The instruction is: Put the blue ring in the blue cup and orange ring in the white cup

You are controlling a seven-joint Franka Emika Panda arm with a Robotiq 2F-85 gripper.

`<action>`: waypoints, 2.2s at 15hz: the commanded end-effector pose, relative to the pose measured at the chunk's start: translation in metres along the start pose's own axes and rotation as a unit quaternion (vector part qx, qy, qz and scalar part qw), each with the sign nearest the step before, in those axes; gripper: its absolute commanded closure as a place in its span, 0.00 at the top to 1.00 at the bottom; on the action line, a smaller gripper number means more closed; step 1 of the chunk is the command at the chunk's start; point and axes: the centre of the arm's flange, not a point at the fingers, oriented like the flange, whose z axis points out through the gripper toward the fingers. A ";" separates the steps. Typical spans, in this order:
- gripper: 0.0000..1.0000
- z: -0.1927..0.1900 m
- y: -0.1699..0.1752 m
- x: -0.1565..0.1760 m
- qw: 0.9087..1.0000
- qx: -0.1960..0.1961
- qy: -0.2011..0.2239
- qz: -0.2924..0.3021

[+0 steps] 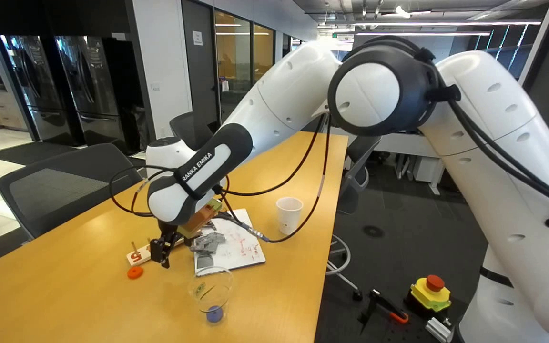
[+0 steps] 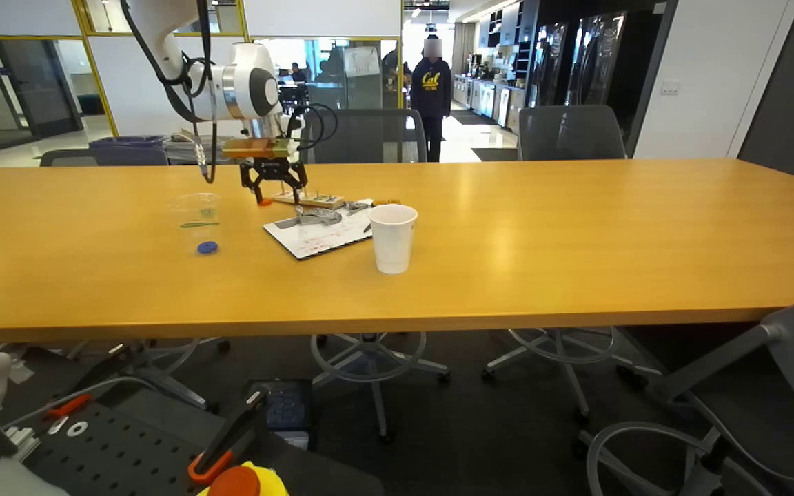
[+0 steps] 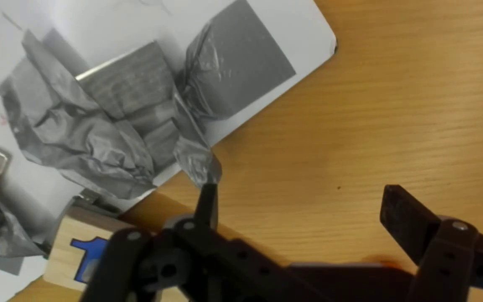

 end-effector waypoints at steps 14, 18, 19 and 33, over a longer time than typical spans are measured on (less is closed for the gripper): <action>1.00 0.013 -0.047 0.086 0.998 0.053 -0.024 0.021; 1.00 0.015 -0.060 0.091 0.996 0.031 -0.010 0.078; 1.00 0.015 -0.062 0.092 0.995 0.025 -0.007 0.097; 1.00 0.035 -0.061 0.108 0.977 -0.019 -0.009 0.212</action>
